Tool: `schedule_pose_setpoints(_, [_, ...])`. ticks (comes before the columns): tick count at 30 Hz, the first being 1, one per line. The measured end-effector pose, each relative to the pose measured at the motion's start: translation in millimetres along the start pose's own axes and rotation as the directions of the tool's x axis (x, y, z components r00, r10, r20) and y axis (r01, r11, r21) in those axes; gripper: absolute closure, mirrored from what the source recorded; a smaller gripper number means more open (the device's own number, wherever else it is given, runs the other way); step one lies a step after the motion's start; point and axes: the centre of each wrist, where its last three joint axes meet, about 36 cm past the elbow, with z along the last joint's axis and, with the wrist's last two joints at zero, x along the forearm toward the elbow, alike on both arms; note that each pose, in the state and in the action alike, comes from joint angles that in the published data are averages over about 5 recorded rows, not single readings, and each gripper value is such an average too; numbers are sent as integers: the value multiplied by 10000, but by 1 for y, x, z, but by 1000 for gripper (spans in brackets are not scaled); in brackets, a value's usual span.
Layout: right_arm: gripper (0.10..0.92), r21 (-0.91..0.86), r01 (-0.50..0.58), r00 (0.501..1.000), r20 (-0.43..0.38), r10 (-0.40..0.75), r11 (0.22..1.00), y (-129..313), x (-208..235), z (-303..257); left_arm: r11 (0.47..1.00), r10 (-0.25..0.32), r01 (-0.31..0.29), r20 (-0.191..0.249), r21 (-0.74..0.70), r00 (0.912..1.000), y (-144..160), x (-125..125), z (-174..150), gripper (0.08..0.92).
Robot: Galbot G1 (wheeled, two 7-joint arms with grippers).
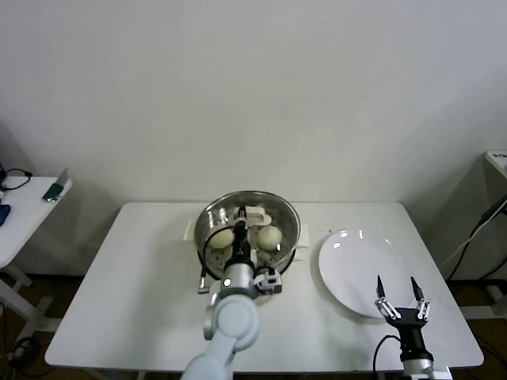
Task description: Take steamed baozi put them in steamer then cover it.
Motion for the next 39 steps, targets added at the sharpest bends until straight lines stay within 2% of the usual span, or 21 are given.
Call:
schedule_pose_setpoints(8, [200, -15, -26, 10000, 44, 26, 10000, 1, 0, 0, 9999, -32, 31, -126, -119, 9999, -7, -4, 4, 857])
schedule_pose_setpoints(26, [200, -18, -9, 9999, 116, 10, 10000, 3, 2, 0, 9996, -133, 131, -70, -261, 9999, -19, -5, 8, 851])
schedule_pose_setpoints(30, [200, -10, 57, 10000, 78, -57, 10000, 3, 2, 0, 9999, -103, 103, -23, -134, 9999, -20, -1, 8, 783])
schedule_pose_setpoints(39, [200, -90, 228, 9997, -42, -228, 9997, 6, 0, 0, 9989, 106, -115, 191, 451, 9998, -6, 16, 10, 506])
